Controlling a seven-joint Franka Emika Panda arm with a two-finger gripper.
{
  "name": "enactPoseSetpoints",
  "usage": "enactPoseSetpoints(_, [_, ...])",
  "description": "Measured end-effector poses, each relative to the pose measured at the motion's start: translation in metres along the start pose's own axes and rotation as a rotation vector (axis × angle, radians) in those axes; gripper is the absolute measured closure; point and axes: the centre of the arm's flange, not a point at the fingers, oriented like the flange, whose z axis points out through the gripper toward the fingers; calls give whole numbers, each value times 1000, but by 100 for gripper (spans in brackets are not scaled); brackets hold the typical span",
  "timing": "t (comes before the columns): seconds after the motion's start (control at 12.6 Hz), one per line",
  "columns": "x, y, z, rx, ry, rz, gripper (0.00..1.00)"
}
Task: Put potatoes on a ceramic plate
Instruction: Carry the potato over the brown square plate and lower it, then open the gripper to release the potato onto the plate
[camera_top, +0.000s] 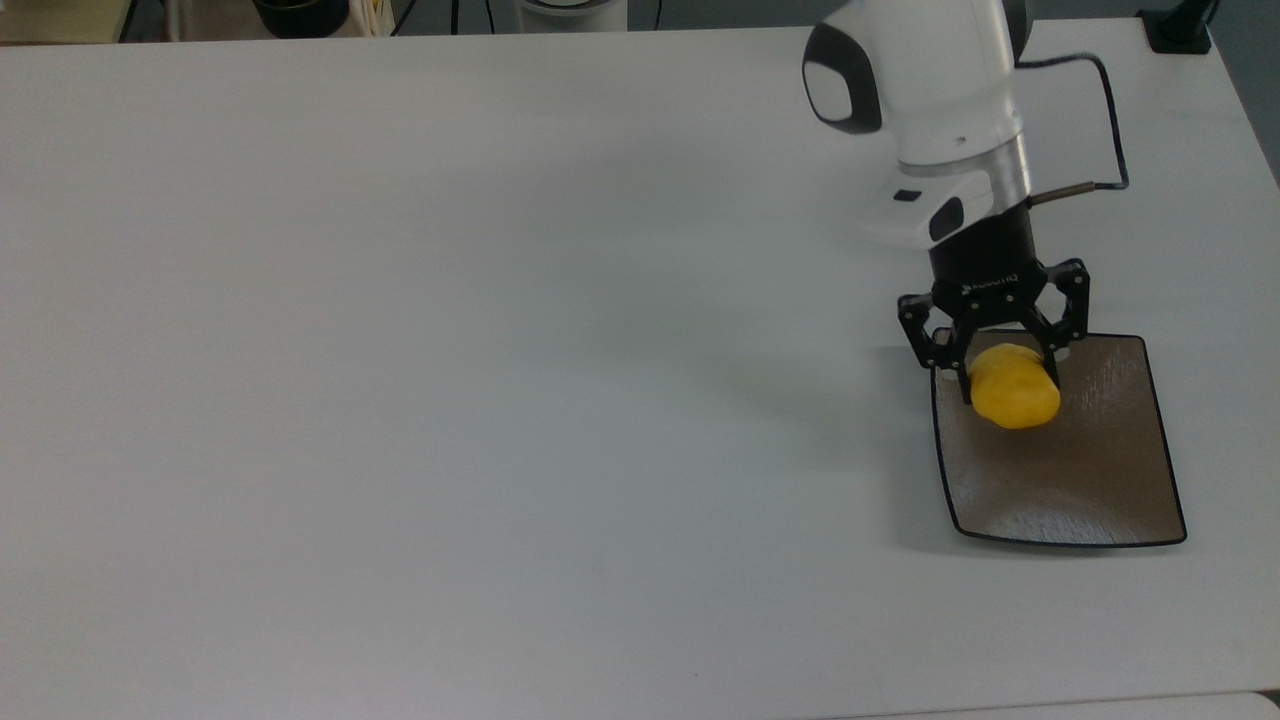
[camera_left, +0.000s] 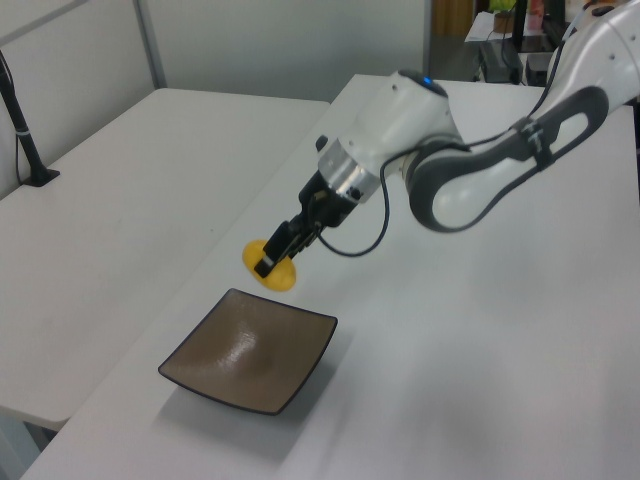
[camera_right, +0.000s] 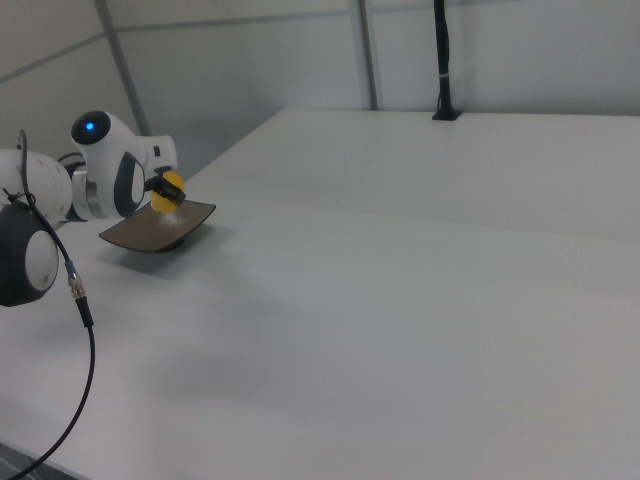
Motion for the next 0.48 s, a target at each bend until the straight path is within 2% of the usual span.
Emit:
enactPoseSetpoints(0.24, [-27, -10, 35, 32, 2, -17, 35])
enactPoseSetpoints(0.48, [-44, -13, 53, 42, -5, -25, 35])
